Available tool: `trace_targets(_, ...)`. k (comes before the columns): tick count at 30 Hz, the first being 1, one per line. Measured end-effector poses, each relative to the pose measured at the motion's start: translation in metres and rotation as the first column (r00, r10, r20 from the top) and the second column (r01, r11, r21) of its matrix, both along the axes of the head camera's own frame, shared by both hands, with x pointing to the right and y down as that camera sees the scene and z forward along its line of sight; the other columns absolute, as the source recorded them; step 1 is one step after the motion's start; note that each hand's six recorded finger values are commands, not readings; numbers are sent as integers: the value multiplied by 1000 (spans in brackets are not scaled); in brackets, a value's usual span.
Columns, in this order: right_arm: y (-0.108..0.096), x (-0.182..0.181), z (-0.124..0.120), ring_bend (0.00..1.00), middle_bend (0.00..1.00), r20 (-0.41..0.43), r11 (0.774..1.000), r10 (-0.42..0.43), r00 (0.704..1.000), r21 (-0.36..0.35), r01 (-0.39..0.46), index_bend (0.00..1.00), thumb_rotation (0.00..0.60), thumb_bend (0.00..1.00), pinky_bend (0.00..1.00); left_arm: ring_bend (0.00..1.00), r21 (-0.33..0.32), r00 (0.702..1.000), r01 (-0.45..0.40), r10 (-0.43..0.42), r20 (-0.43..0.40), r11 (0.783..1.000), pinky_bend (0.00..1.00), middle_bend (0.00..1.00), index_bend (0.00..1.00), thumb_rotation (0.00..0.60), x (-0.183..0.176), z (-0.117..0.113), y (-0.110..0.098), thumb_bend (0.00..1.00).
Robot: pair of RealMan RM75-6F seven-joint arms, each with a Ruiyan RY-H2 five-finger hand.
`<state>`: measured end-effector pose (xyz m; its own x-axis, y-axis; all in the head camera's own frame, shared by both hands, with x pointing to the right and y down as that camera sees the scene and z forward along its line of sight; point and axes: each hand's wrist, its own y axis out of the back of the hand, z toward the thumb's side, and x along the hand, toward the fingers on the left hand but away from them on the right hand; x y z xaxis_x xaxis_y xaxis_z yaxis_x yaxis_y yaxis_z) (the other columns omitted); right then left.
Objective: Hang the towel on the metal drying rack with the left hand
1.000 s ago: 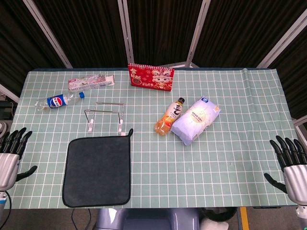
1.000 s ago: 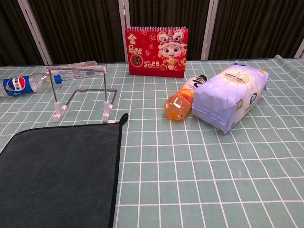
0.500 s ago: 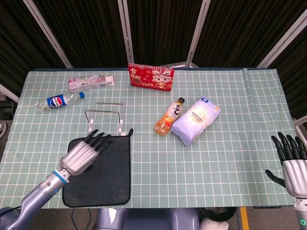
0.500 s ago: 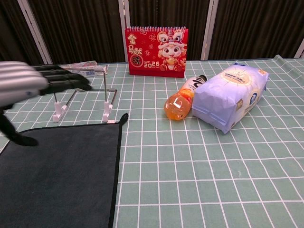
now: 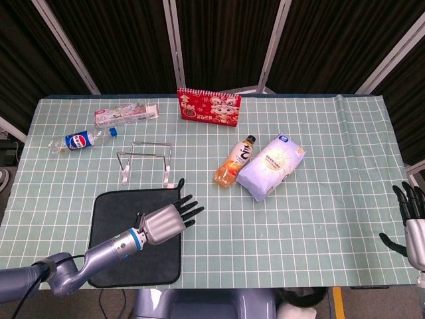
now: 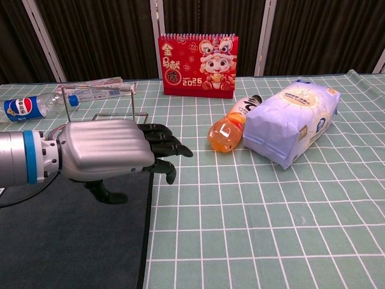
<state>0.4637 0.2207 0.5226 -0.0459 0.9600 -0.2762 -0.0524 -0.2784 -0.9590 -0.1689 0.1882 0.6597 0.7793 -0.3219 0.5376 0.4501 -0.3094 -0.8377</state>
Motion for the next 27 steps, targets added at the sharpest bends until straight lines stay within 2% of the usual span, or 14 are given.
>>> trace_targets(12, 1, 1, 1, 0, 0, 1, 1000, 5, 1000, -10, -5, 22, 600, 0, 0, 0, -35, 999, -22, 24, 47, 999, 0, 0, 346, 600, -8, 22, 11, 363)
trace_targets(27, 1, 3, 1, 0, 0, 3, 1000, 8, 1000, -12, -8, 22, 600, 0, 0, 0, -48, 997, -37, 39, 62, 998, 0, 0, 369, 600, -2, 34, 17, 377)
